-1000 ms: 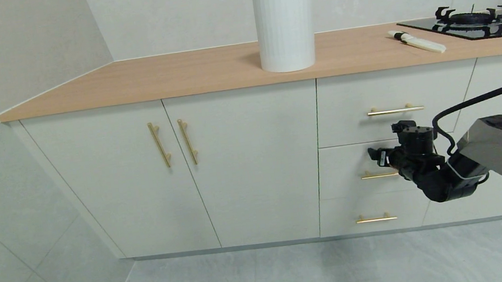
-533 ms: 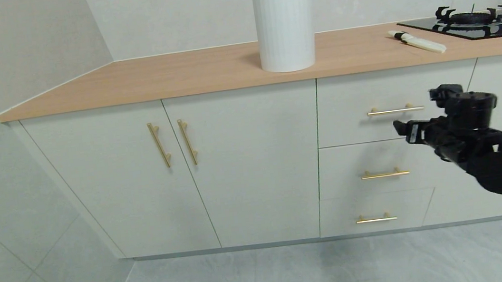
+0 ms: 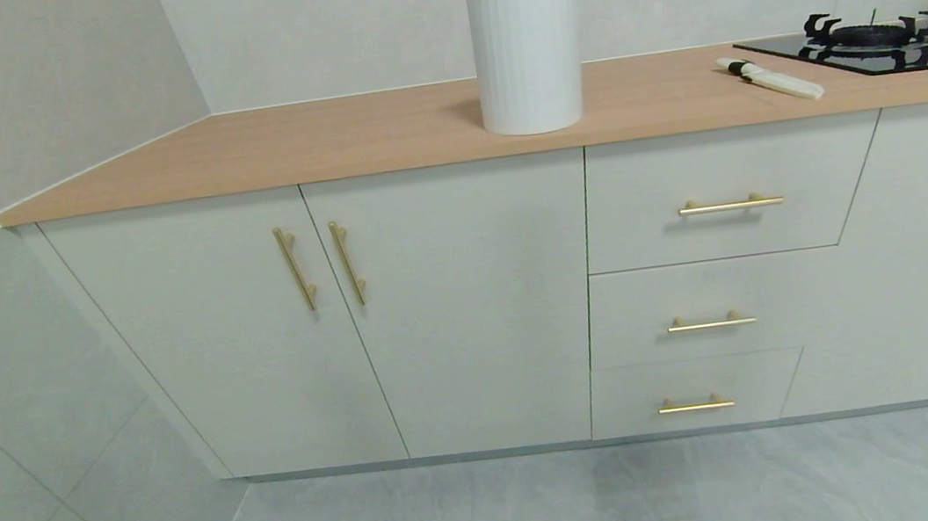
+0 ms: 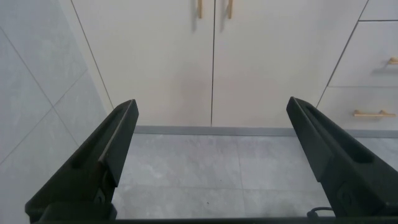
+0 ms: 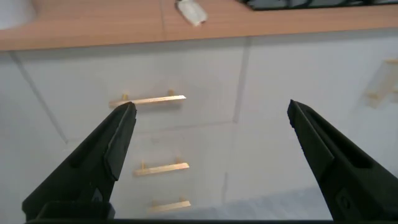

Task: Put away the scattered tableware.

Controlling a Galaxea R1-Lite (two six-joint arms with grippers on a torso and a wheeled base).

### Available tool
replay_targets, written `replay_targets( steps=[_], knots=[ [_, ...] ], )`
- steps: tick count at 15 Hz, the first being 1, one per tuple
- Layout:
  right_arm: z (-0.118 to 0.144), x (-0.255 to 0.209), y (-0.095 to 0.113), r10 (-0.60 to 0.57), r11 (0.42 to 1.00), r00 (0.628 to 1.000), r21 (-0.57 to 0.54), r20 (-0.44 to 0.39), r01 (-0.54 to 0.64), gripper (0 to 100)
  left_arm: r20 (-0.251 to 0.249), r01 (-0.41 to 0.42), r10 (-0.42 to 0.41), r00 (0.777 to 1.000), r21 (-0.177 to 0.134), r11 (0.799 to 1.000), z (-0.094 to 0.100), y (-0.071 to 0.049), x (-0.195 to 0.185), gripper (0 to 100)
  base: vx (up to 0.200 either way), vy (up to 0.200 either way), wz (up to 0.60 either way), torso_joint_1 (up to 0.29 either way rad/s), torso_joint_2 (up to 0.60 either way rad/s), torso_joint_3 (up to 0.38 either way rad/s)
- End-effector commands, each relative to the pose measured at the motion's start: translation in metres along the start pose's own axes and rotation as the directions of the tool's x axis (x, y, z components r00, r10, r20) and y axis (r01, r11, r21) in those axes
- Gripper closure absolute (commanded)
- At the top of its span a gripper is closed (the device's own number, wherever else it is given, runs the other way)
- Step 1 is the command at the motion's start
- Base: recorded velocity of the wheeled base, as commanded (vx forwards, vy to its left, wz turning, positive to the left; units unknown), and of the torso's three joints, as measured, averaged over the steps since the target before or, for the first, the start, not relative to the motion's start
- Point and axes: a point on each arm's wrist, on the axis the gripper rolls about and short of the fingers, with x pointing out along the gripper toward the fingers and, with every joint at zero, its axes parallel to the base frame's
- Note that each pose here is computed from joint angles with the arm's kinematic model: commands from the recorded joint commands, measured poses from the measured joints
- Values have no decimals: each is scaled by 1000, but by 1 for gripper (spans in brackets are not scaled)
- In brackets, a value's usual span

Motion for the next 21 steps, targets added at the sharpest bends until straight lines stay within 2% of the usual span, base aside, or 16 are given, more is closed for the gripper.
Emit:
replay_targets(
  steps=[1,2,3,5,6,9,12,15,17,19,21],
  knots=[
    [-4,-139,-47,-21,1000,998,-2,66,21,0,-1,0,0,1000,0,1000,0,0,0,0,0,0,0,0,0,0],
    [-13,-165,-56,-25,1000,998,-7,51,25,0,-1,0,0,1000,0,1000,0,0,0,0,0,0,0,0,0,0],
    [-16,-169,-57,-28,1000,998,-8,48,28,0,-1,0,0,1000,0,1000,0,0,0,0,0,0,0,0,0,0],
    [-33,-193,-66,-107,994,993,3,59,107,0,-1,0,0,1000,0,1000,0,0,0,0,0,0,0,0,0,0],
    [-38,-198,-68,-109,994,993,-2,49,109,0,-1,0,0,1000,0,1000,0,0,0,0,0,0,0,0,0,0],
    [-64,-206,-71,-229,973,973,-20,-3,229,0,-1,0,0,1000,0,1000,0,0,0,0,0,0,0,0,0,0],
    [-80,-201,-69,-273,961,960,14,-53,275,0,1,0,0,1000,0,1000,0,0,0,0,0,0,0,0,0,0],
    [-95,-207,-66,-398,917,916,13,-44,399,0,-1,0,0,1000,0,1000,0,0,0,0,0,0,0,0,0,0],
    [-108,-205,-65,-356,934,933,8,-56,357,0,-1,0,0,1000,0,1000,0,0,0,0,0,0,0,0,0,0],
    [-114,-200,-59,-144,989,988,20,-59,146,0,-1,0,0,1000,0,1000,0,0,0,0,0,0,0,0,0,0],
    [-131,-190,-51,88,996,995,35,-53,-86,0,-1,0,0,1000,0,1000,0,0,0,0,0,0,0,0,0,0]
  ],
)
